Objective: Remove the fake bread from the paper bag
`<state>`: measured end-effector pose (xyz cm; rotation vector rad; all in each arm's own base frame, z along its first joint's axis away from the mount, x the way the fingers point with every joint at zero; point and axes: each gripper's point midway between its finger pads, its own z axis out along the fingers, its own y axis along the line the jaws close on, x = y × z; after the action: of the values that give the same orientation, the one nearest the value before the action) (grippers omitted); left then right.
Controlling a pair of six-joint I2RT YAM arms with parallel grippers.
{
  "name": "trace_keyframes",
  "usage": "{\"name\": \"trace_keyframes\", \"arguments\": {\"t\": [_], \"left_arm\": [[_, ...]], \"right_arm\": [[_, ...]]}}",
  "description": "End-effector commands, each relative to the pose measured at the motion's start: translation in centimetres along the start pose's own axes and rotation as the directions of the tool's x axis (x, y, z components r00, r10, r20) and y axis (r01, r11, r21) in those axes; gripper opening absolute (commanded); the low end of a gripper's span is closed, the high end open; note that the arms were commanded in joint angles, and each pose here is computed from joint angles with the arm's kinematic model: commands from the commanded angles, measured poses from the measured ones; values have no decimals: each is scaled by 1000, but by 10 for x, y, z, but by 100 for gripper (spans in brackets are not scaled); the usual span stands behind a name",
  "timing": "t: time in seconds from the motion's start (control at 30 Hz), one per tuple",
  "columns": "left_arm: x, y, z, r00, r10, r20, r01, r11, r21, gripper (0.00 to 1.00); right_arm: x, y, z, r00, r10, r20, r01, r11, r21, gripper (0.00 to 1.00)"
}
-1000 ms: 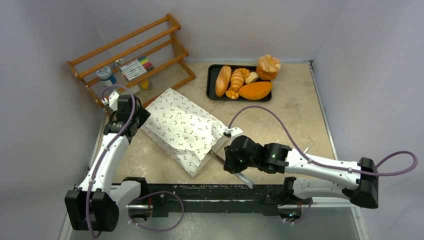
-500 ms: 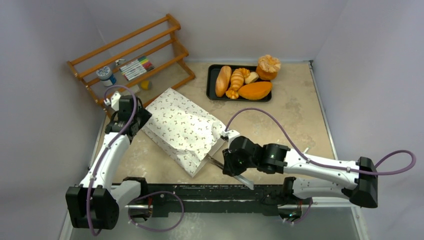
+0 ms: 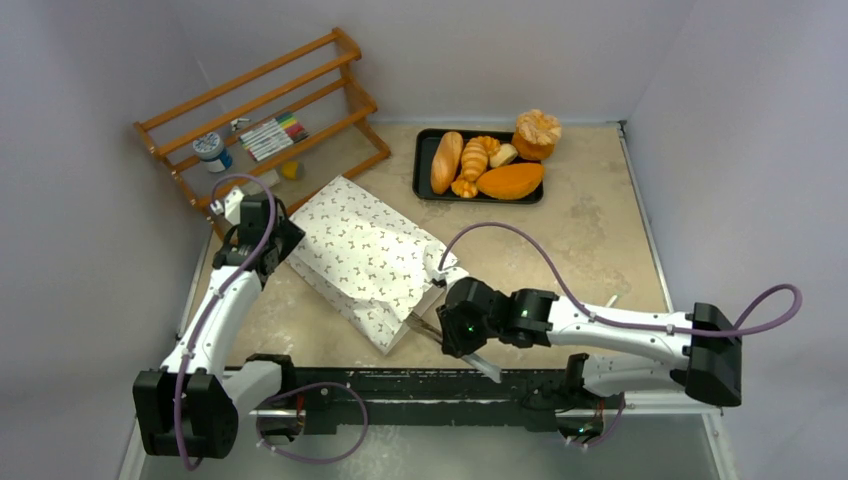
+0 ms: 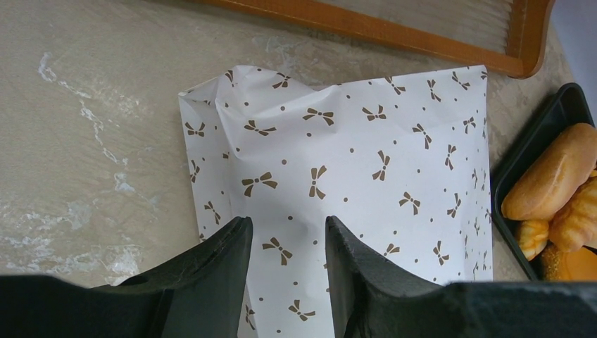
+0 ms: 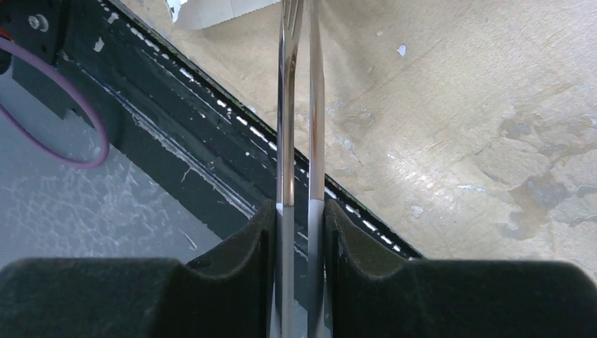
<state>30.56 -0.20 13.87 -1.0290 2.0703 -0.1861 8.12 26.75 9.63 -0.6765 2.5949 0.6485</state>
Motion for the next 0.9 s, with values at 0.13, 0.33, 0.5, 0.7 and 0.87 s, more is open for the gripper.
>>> {"name": "trace_keyframes", "arguments": {"t": [0.13,0.33,0.5,0.7,0.87], "left_arm": [[-2,-4,5,1000,-22,16,21,999,25,42],[-1,-5,4,1000,-22,14,22,999,34,42],[0,-5,5,1000,-21,9,20,999,35,42],[3,-3,7,1000,-22,3,22,999,35,42],[3,-3,6,1000,-24,5,24,999,38,42]], "right_arm": [[7,-5,18,1000,-14,-1,14,998,59,32],[13,-6,29,1000,-5,-18,7,996,86,33],[19,-9,36,999,-7,-36,12,993,119,34],[22,-13,41,999,-12,-45,19,988,153,35],[25,-20,49,999,-6,-48,16,980,200,38]]}}
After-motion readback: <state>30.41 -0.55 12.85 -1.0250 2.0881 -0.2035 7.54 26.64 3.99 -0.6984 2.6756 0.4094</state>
